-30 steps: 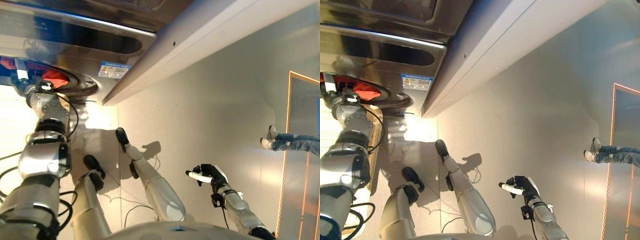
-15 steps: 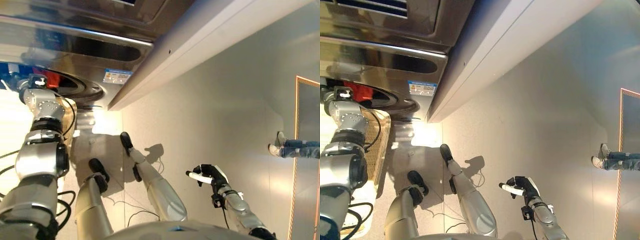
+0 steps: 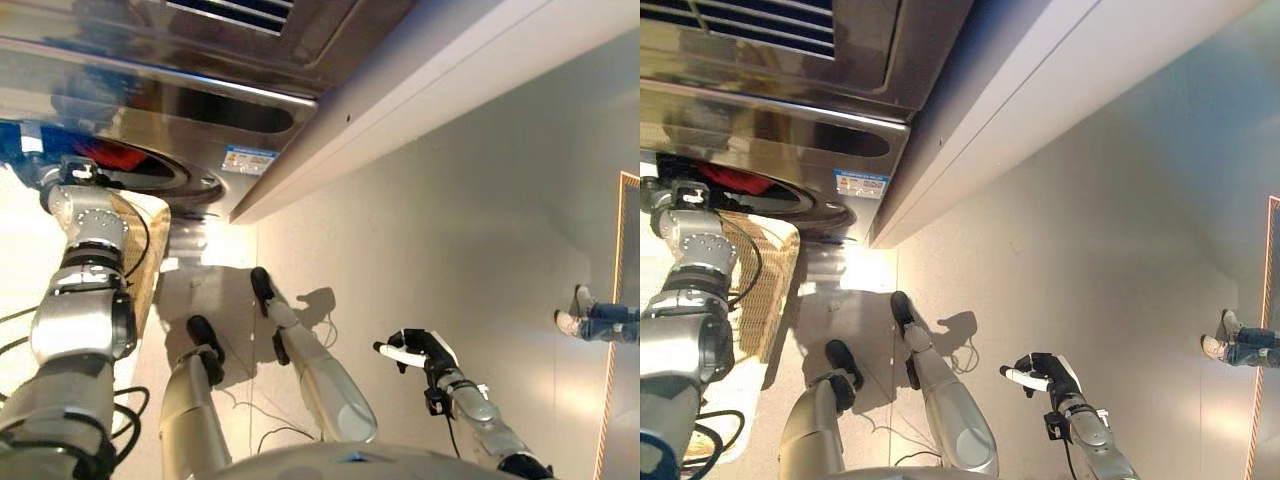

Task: Pick up the clothes and place them into the washing machine

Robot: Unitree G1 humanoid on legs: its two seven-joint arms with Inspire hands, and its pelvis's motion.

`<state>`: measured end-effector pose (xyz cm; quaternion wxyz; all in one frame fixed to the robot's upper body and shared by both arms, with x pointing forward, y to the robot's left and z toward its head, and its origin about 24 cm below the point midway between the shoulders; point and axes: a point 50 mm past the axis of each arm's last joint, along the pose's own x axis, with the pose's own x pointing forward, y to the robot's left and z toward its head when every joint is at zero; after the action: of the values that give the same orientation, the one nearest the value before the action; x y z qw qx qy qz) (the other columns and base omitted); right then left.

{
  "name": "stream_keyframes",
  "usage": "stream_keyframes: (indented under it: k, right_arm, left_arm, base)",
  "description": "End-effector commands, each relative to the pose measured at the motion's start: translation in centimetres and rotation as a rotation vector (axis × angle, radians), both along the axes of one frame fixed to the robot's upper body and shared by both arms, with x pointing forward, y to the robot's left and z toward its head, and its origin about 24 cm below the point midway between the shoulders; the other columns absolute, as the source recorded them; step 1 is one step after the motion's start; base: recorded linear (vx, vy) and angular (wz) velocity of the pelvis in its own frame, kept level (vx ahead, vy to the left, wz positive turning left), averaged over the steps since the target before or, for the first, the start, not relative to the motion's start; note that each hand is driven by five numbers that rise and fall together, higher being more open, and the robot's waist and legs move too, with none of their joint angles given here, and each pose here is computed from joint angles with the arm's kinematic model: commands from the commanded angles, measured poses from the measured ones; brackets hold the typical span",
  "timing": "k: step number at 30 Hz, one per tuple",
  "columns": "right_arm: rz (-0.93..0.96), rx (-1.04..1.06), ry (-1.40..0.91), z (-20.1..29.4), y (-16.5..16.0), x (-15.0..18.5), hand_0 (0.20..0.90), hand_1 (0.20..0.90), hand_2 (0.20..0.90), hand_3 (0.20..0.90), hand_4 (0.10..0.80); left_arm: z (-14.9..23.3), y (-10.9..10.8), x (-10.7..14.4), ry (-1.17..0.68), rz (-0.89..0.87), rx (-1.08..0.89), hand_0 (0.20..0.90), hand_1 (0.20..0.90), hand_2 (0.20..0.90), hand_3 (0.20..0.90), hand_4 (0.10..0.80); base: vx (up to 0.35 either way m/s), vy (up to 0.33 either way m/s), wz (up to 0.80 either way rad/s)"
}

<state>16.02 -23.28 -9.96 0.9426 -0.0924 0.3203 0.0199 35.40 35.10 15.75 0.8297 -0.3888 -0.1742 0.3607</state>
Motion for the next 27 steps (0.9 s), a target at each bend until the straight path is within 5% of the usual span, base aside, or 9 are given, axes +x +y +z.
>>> stream_keyframes:
  k: [1, 11, 20, 27]
  right_arm:
    - [-0.091, -0.147, -0.016, 1.9, -6.0, -0.1, 0.900, 0.900, 0.900, 0.900, 0.800]
    - [-0.095, -0.167, -0.021, 2.3, -6.8, 0.0, 0.900, 0.900, 0.900, 0.900, 0.800]
    - [-0.183, -0.179, 0.075, 0.5, -7.3, -1.6, 0.900, 0.900, 0.900, 0.900, 0.800]
    - [-0.208, -0.161, 0.164, -1.3, -6.4, -3.2, 0.900, 0.900, 0.900, 0.900, 0.800]
  left_arm:
    - [-0.8, 1.1, -1.0, 0.092, -0.006, 0.162, 0.900, 0.900, 0.900, 0.900, 0.800]
    - [-11.5, -0.2, -4.6, 0.477, -0.124, 0.164, 0.900, 0.900, 0.900, 0.900, 0.800]
    - [-23.3, -4.7, -12.8, 0.765, -0.280, -0.034, 0.900, 0.900, 0.900, 0.900, 0.800]
    - [-27.2, -7.2, -17.8, 0.916, -0.401, -0.034, 0.900, 0.900, 0.900, 0.900, 0.800]
  base:
    - [-0.007, -0.004, 0.10]
    - [-0.001, -0.020, 0.09]
    - [0.047, -0.056, 0.32]
    - [0.093, -0.034, 0.28]
